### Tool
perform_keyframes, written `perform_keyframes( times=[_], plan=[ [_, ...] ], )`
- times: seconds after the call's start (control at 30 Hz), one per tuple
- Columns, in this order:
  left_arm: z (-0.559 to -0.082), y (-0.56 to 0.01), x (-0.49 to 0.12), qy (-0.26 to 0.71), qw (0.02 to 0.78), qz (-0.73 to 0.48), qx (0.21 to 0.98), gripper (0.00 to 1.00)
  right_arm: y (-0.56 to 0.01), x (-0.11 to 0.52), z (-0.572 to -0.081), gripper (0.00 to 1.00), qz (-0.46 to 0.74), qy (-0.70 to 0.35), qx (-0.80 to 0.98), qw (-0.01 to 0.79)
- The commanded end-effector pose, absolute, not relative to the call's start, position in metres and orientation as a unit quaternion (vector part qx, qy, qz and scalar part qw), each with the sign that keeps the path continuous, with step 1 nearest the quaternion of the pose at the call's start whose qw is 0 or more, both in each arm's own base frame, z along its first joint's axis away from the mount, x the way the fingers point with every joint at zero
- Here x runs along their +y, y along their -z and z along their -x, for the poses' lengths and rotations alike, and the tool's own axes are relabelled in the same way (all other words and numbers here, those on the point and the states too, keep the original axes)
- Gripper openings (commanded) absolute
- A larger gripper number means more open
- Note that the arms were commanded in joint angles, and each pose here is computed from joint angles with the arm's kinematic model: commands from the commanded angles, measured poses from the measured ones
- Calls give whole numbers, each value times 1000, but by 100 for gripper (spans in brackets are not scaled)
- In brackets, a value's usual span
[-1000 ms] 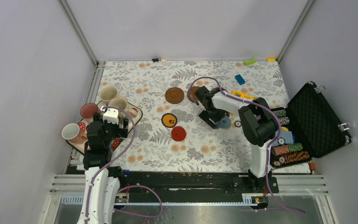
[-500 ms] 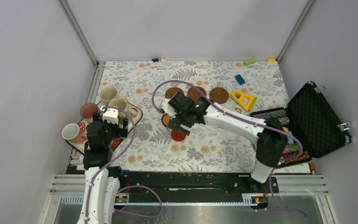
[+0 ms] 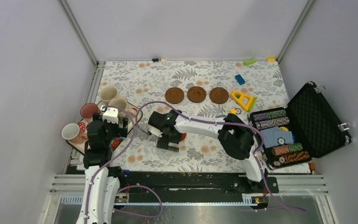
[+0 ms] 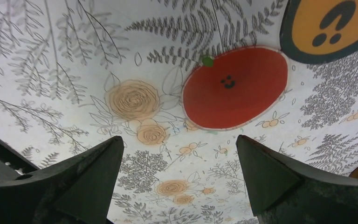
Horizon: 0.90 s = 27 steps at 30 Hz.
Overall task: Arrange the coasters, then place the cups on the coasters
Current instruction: Move the coaster to the center of the board.
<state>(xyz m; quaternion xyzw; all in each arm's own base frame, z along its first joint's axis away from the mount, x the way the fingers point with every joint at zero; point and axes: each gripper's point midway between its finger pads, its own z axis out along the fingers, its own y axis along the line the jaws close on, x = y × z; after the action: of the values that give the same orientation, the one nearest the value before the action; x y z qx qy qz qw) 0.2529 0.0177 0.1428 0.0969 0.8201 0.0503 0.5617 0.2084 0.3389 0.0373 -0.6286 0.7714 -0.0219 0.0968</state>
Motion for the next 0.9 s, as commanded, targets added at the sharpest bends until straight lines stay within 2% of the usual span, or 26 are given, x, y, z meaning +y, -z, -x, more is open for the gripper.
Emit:
perform_keyframes(
  times=[0.0,0.17,0.33,0.73,0.87],
  plan=[
    [-261,-162,22,-62,589,-93,801,99,-42,351,-216,100,610,35,784,112],
    [-261,-161,22,-62,588,-93,801,99,-33,348,-252,100,589,121,783,155],
    [-261,-162,22,-62,589,-93,800,99,-28,349,-257,100,589,124,785,149],
    [-261,-161,22,-62,588,-92,802,99,-13,298,-293,99,487,60,869,60],
    [-262,-160,22,-63,587,-92,802,99,-14,291,-289,97,454,-3,890,24]
  ],
)
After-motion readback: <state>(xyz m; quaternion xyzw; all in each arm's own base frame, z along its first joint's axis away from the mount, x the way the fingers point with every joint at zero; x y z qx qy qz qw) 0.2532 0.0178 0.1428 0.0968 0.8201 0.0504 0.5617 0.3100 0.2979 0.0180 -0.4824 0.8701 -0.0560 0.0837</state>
